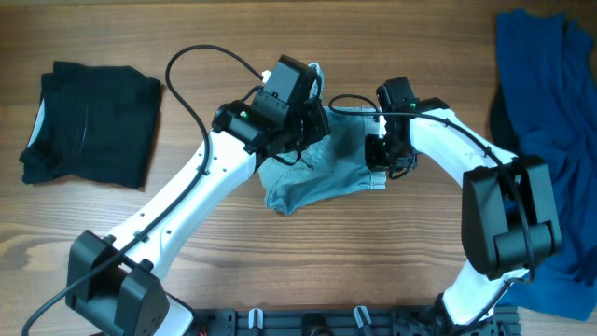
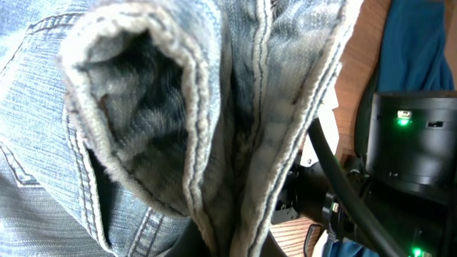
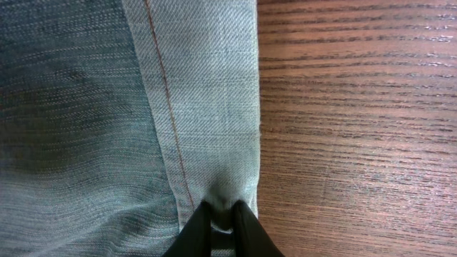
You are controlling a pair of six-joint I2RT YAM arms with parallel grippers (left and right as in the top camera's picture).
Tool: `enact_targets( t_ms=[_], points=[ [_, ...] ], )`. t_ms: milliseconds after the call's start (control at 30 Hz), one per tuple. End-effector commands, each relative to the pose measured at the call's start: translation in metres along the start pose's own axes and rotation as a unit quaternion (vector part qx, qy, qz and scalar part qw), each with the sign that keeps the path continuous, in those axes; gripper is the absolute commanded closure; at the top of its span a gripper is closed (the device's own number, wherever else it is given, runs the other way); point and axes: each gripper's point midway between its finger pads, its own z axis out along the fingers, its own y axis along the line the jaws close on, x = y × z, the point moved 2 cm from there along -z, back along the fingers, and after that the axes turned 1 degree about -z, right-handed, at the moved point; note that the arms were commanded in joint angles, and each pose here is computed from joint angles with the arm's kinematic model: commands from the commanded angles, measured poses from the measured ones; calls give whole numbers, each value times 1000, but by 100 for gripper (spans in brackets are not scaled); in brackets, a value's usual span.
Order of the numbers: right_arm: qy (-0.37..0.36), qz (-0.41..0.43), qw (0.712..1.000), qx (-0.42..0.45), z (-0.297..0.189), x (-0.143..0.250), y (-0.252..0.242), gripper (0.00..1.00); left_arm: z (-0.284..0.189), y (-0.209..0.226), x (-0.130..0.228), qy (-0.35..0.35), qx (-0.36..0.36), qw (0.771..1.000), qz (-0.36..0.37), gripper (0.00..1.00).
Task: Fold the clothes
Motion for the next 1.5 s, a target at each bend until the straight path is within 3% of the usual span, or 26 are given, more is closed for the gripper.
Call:
enact_targets(
  t_ms=[0,167,467,533,700,767,900,967,1033,1133,1200,1267,1400,1467],
  points=[
    [68,2,998,5,38,29,2,88,-7,-21,-2,-2,37,999,2,96],
    [67,2,998,5,38,29,3,88,5,-35,11,8,48,999,21,96],
    [62,2,998,9,34,25,2,87,12,-42,18,12,53,998,31,80],
    [33,23,998,49,11,7,-12,87,12,-42,18,12,53,998,31,77],
    [-47,52,997,46,-65,-34,-26,87,12,-42,18,12,54,998,31,75],
    [-81,65,994,38,-91,-41,-33,86,12,-42,18,12,54,998,34,55],
    [-112,55,992,23,-115,-42,-35,84,12,-36,19,16,42,997,64,49],
    [-97,2,995,-23,-113,-38,-19,76,12,-25,10,1,20,997,77,46],
    [-84,0,996,-30,-108,-35,-17,70,10,-12,-8,-30,-5,997,65,41],
    [-47,2,997,-64,-89,-24,-9,69,5,16,-44,-98,-63,992,42,30],
    [-15,1,993,-113,-76,-10,5,70,4,30,-64,-125,-81,988,42,30],
    [2,-28,985,-172,-67,1,27,70,10,39,-83,-141,-83,985,54,33],
    [10,-36,982,-184,-45,15,50,70,34,48,-117,-146,-46,981,121,34],
    [10,-28,982,-185,-37,19,58,70,45,56,-135,-163,-41,978,122,28]
  ],
)
